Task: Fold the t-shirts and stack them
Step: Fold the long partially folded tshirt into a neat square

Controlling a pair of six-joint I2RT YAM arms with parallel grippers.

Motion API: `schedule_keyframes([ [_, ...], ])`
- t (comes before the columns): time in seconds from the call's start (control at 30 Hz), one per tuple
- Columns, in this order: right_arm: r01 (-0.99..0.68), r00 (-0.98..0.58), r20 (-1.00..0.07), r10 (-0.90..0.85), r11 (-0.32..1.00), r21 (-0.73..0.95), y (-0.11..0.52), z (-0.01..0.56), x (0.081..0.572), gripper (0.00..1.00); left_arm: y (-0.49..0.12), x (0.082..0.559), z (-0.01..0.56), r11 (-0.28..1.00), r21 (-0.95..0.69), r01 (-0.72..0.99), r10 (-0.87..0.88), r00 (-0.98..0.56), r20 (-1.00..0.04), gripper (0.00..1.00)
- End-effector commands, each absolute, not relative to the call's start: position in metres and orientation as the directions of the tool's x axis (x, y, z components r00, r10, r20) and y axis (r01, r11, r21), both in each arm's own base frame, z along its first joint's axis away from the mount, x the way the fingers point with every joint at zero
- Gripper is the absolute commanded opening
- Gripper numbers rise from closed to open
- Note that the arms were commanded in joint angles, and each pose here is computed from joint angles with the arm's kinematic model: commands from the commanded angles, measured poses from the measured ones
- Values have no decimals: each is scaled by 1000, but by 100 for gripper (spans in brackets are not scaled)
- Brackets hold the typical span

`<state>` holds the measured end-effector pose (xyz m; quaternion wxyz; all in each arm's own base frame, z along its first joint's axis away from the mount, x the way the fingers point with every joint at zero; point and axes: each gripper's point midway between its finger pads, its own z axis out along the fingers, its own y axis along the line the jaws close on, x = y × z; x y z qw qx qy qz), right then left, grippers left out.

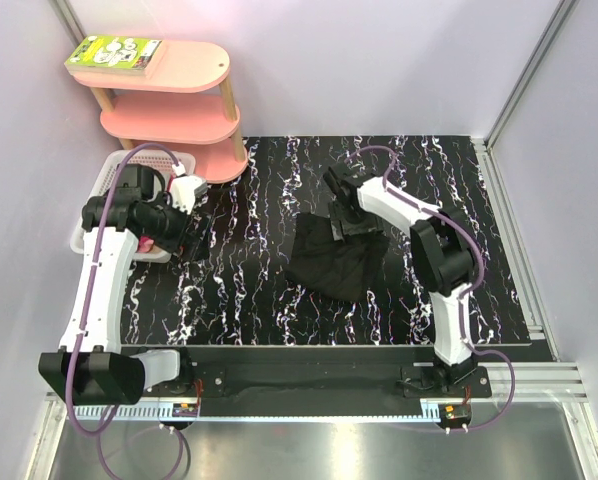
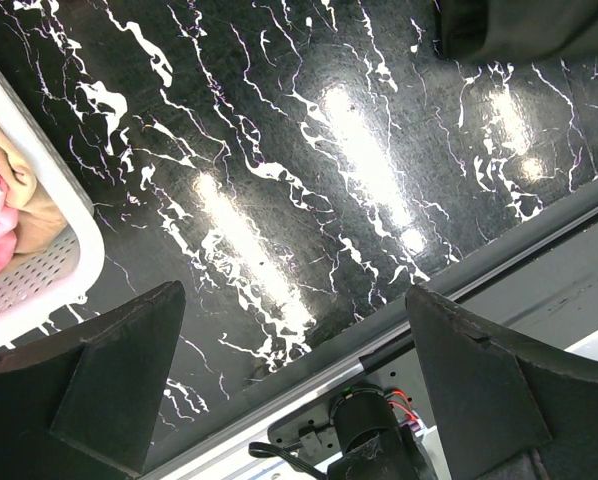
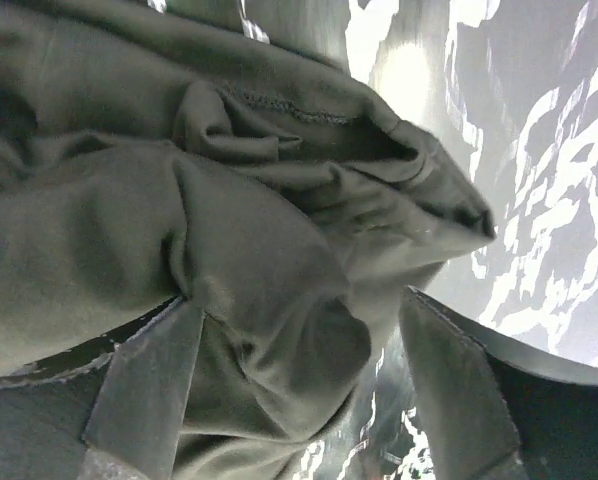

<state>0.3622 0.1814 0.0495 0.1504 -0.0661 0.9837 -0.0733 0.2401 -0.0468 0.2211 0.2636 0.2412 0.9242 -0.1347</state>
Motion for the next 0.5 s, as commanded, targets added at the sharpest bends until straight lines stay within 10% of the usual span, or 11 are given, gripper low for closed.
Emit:
schedule_keyframes([
  [0.0,-96,-916,-374,-147,984,-152,185,76,408,91,-47,232,233,834,-93,544,394,-705,-589,98],
  [0.3,27,-886,-463,-8,997,-69,170,162,434,100,-48,223,230,831,-99,548,397,-707,-585,98],
  [0.47,-61,-931,-347,114,888,455,251,204,394,100,-50,225,236,830,-98,549,392,-699,-598,98],
])
